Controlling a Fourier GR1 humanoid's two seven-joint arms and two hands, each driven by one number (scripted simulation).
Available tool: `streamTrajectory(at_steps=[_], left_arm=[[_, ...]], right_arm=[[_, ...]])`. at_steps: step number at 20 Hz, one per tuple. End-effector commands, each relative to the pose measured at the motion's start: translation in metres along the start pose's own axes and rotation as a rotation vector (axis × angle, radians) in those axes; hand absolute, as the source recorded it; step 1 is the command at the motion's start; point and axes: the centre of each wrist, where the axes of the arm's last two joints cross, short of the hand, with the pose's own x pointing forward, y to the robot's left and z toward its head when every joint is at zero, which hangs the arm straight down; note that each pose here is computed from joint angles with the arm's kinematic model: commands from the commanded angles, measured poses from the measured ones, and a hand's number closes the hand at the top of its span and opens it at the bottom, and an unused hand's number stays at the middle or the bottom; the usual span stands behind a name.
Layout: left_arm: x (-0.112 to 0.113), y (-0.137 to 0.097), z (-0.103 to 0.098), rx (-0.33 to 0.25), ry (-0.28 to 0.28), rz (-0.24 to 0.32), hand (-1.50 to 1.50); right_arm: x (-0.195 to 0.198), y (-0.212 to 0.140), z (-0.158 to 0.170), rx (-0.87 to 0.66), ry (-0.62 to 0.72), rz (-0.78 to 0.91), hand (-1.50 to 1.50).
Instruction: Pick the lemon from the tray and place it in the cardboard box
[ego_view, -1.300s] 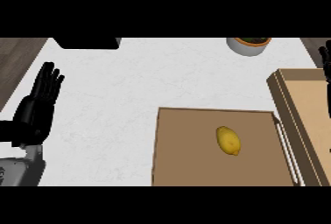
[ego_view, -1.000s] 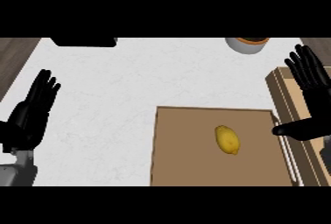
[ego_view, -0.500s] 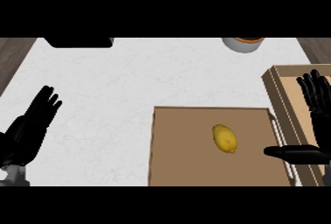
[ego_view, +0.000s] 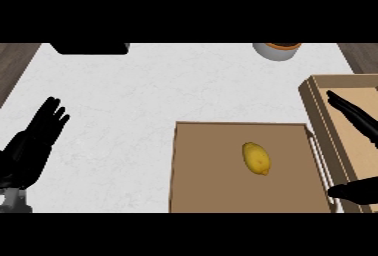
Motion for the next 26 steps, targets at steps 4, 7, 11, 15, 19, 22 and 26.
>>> streamTrajectory(at_steps=[4,7,11,15,19,22,26], left_arm=[[0.008,0.006,-0.007,-0.007,-0.011,-0.019,0.00],[0.010,-0.017,-0.020,-0.029,0.002,0.007,0.00],[-0.002,-0.005,-0.011,-0.015,-0.007,0.000,0.00],[0.007,-0.012,-0.007,0.000,-0.001,-0.001,0.00],[-0.008,0.009,0.000,-0.001,-0.004,0.008,0.00],[0.004,0.012,-0.007,-0.007,-0.008,0.001,0.00],[0.019,-0.001,0.002,-0.007,0.001,-0.014,0.00]], right_arm=[[0.057,0.012,-0.018,0.236,0.208,0.261,-1.50],[0.078,0.019,-0.036,0.305,0.251,0.282,-1.50],[0.082,0.041,-0.055,0.378,0.342,0.213,-1.50],[0.083,0.038,-0.060,0.434,0.400,0.217,-1.50],[0.076,0.044,-0.064,0.495,0.413,0.232,-1.50],[0.078,0.057,-0.076,0.484,0.442,0.237,-1.50],[0.049,0.051,-0.058,0.492,0.437,0.245,-1.50]])
